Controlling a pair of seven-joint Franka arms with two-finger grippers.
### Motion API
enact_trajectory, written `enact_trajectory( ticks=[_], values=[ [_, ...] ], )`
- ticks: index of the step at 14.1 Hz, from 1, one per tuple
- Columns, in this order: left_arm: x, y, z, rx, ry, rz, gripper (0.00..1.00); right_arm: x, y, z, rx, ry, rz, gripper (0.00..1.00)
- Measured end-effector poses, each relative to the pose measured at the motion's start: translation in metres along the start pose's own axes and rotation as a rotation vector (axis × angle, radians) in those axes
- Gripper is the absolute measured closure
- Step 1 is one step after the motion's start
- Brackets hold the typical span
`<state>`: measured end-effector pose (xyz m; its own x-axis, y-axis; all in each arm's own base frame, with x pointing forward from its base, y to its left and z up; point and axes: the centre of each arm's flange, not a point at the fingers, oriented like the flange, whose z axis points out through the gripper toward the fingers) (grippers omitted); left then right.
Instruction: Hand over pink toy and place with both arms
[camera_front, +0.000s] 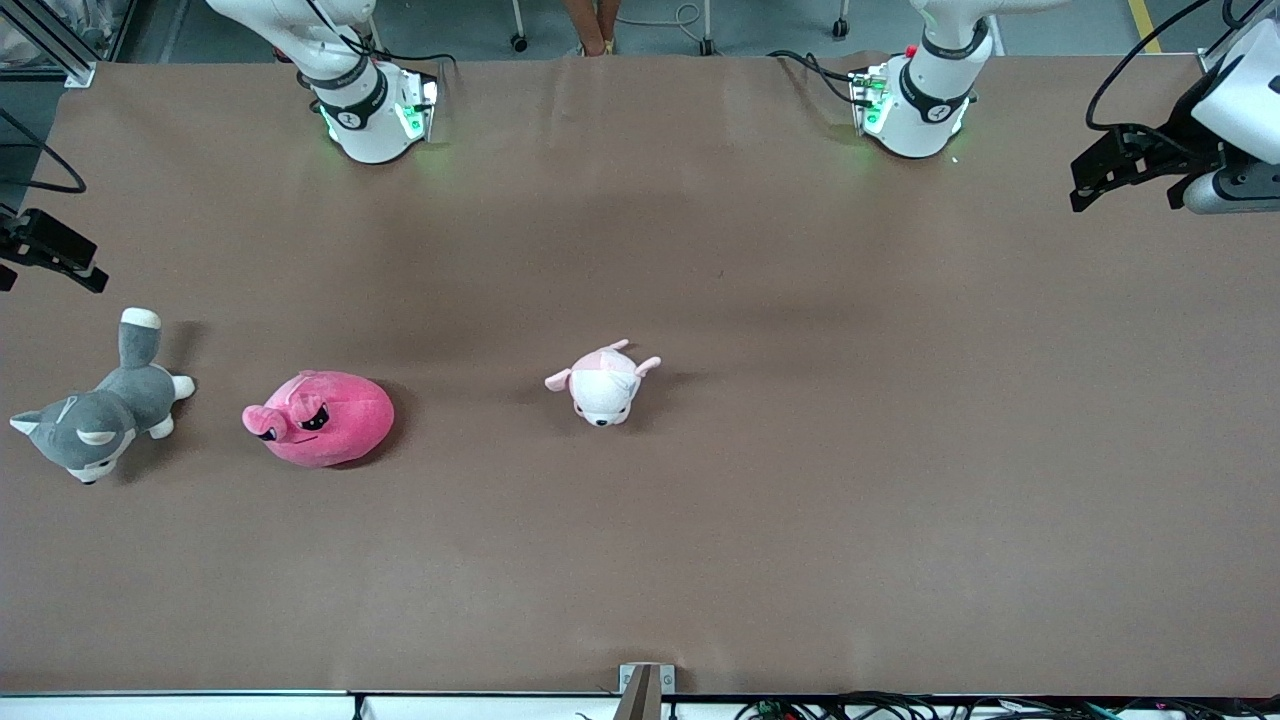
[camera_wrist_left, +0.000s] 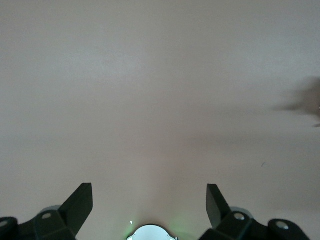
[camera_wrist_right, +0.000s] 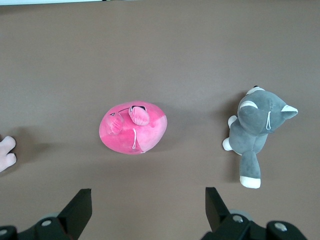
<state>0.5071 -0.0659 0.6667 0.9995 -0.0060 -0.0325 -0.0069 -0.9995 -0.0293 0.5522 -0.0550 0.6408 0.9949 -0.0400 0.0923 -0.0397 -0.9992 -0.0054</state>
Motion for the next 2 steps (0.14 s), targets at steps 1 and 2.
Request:
enact_trajectory(
  ticks=[1,2],
  values=[
    [0.0,0.0,0.0,0.0,0.0,0.0,0.0,0.0,0.0001,0.0,0.0,0.0,0.0,0.0],
    [0.0,0.0,0.0,0.0,0.0,0.0,0.0,0.0,0.0003,-0.0001,-0.001,0.001,0.0,0.0]
  ],
)
